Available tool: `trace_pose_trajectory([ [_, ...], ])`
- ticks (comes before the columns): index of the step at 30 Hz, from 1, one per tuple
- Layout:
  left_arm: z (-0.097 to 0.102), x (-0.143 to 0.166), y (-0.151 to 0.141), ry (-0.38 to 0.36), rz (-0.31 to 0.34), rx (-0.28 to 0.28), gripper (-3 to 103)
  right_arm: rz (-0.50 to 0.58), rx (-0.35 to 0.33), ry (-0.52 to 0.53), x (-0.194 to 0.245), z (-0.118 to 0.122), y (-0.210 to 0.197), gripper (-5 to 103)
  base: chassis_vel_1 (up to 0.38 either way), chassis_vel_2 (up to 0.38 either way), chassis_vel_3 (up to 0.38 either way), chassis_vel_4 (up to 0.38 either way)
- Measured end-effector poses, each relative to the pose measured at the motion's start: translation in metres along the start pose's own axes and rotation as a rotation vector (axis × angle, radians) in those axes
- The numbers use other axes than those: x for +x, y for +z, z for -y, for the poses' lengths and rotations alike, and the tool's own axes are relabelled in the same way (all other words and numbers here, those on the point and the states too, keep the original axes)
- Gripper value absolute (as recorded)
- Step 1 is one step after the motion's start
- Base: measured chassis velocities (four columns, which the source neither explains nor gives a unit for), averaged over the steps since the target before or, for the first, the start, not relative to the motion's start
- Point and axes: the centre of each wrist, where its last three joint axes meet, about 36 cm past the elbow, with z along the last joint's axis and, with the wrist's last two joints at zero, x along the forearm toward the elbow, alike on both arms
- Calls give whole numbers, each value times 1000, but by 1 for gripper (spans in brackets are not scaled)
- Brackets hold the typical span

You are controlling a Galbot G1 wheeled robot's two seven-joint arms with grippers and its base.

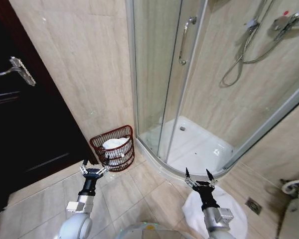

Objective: Discard the used towel into the hamper.

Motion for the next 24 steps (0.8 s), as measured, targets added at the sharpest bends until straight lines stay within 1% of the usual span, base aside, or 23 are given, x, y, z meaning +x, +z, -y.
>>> trace_pose_trajectory([
  [12, 0, 1, 2, -2, -1, 1, 100, -18, 9, 15, 0, 0, 1, 100, -18, -113, 15, 118],
  [19, 0, 2, 2, -2, 1, 1, 100, -22, 10, 21, 0, 0, 2, 100, -35, -159, 28, 155],
  [24, 0, 2, 2, -3, 2, 2, 100, -42, -1, 53, -2, 1, 9, 100, -13, -153, 10, 152],
])
